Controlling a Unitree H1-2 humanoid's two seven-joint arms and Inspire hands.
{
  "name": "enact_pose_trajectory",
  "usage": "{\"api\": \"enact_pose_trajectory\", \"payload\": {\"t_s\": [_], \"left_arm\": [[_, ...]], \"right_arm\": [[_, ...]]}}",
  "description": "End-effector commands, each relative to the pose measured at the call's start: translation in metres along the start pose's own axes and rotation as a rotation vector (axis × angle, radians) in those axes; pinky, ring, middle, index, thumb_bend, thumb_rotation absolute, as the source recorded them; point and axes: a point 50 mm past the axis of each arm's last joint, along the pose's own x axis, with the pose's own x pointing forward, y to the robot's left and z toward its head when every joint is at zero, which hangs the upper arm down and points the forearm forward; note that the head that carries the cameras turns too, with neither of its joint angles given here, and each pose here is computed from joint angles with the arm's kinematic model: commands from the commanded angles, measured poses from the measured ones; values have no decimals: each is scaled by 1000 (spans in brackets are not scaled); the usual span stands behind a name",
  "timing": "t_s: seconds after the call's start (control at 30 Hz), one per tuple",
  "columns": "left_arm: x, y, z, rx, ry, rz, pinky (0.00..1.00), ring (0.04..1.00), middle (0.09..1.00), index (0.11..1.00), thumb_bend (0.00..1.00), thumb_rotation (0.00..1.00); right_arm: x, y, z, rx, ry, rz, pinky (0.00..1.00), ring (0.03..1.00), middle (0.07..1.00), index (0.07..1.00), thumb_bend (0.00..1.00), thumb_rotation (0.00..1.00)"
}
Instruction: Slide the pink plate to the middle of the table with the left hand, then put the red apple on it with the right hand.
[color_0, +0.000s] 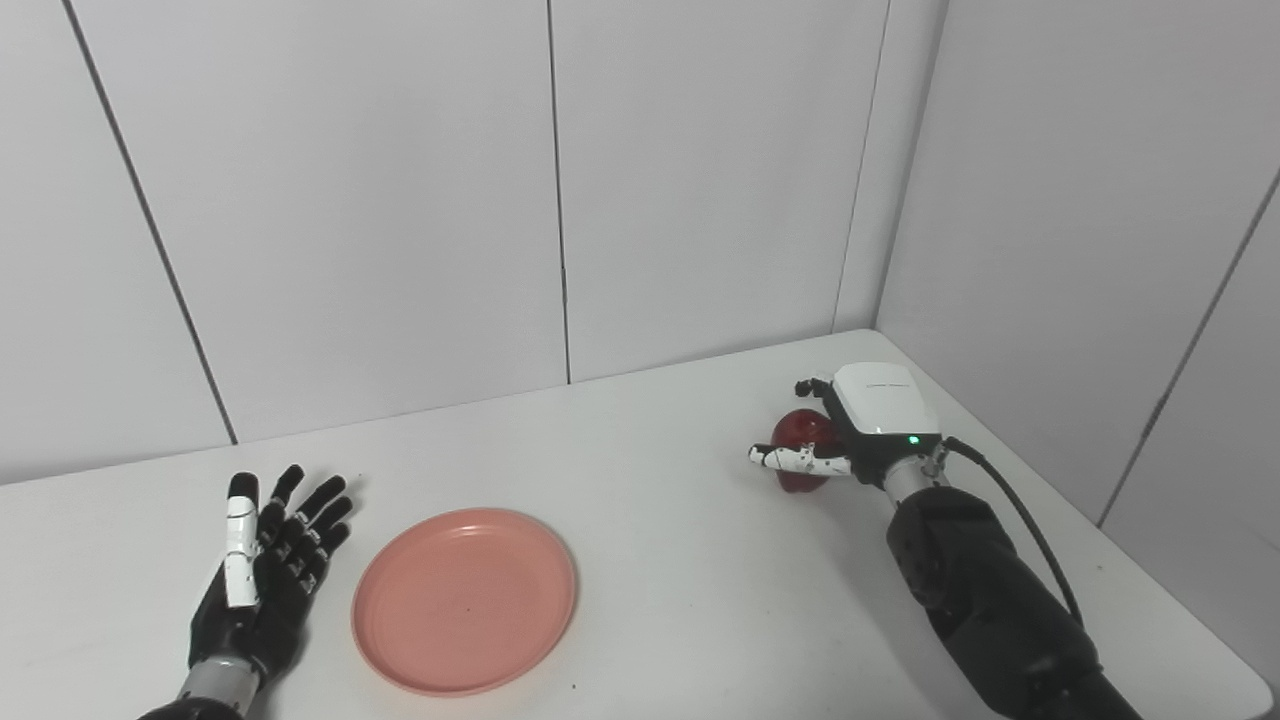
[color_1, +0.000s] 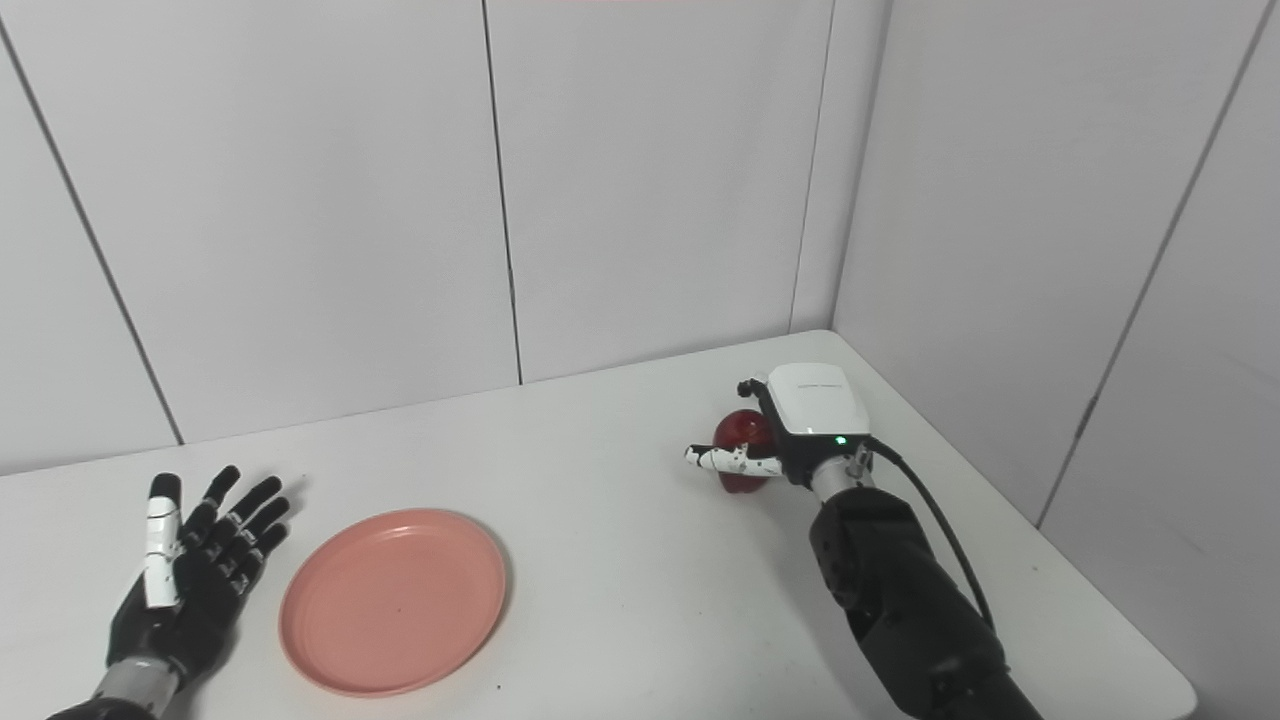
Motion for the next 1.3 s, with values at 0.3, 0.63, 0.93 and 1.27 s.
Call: {"api": "enact_pose_trajectory", "payload": {"t_s": [0.3, 0.63, 0.93, 1.27], "left_arm": [[-16, 10, -37, -13, 153, 67, 947, 902, 872, 972, 649, 1000], [-16, 11, -37, -4, 155, 59, 938, 896, 874, 970, 653, 1000], [-17, 9, -34, -5, 151, 56, 940, 892, 864, 961, 656, 993], [-17, 10, -33, 0, 153, 56, 951, 901, 871, 966, 649, 992]], "right_arm": [[11, -21, -3, -6, 10, -77, 667, 735, 753, 732, 906, 880], [10, -15, -5, 17, 17, -64, 683, 733, 748, 730, 900, 865], [11, -5, -9, 29, 31, -35, 660, 732, 755, 733, 909, 875], [12, 3, -9, 50, 38, -27, 617, 707, 750, 735, 887, 853]]}}
